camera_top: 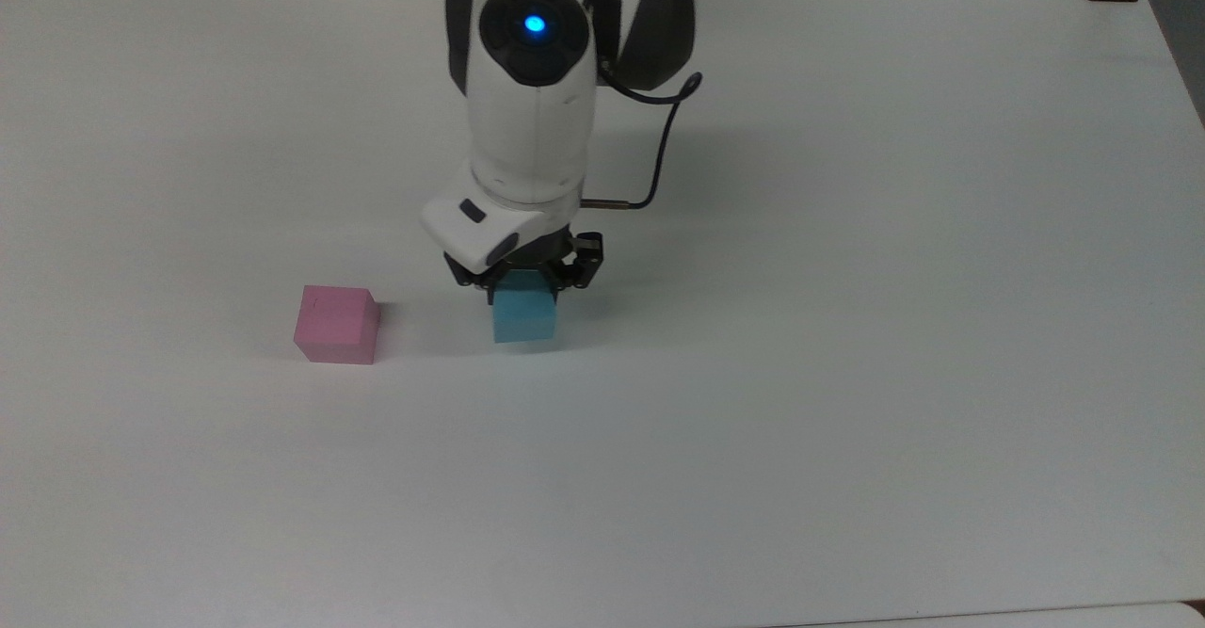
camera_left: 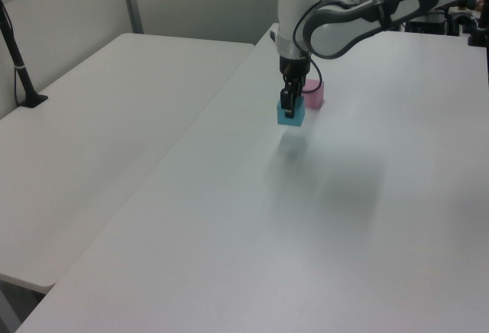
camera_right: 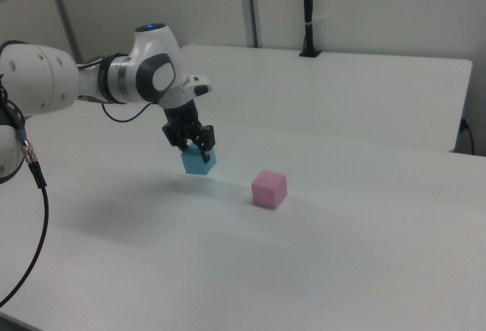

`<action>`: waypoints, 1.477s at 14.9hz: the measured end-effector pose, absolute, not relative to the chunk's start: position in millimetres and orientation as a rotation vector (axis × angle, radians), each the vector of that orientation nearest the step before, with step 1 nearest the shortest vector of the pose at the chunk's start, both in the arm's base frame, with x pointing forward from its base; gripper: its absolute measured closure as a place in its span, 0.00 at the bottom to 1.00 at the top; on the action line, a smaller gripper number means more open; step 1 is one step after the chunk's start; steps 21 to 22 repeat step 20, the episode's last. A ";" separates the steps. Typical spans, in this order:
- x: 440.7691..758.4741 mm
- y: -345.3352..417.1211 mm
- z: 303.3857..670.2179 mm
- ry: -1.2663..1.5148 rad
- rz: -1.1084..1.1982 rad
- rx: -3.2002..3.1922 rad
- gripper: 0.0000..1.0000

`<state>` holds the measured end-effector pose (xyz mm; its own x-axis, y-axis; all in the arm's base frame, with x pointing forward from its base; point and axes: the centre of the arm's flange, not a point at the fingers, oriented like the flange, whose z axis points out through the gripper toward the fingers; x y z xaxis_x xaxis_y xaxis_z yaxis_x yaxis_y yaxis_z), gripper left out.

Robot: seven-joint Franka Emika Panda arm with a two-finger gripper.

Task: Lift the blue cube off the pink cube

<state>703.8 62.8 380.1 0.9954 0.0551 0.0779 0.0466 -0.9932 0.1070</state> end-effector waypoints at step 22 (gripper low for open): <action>622.5 20.2 552.9 -0.036 -0.021 3.047 0.00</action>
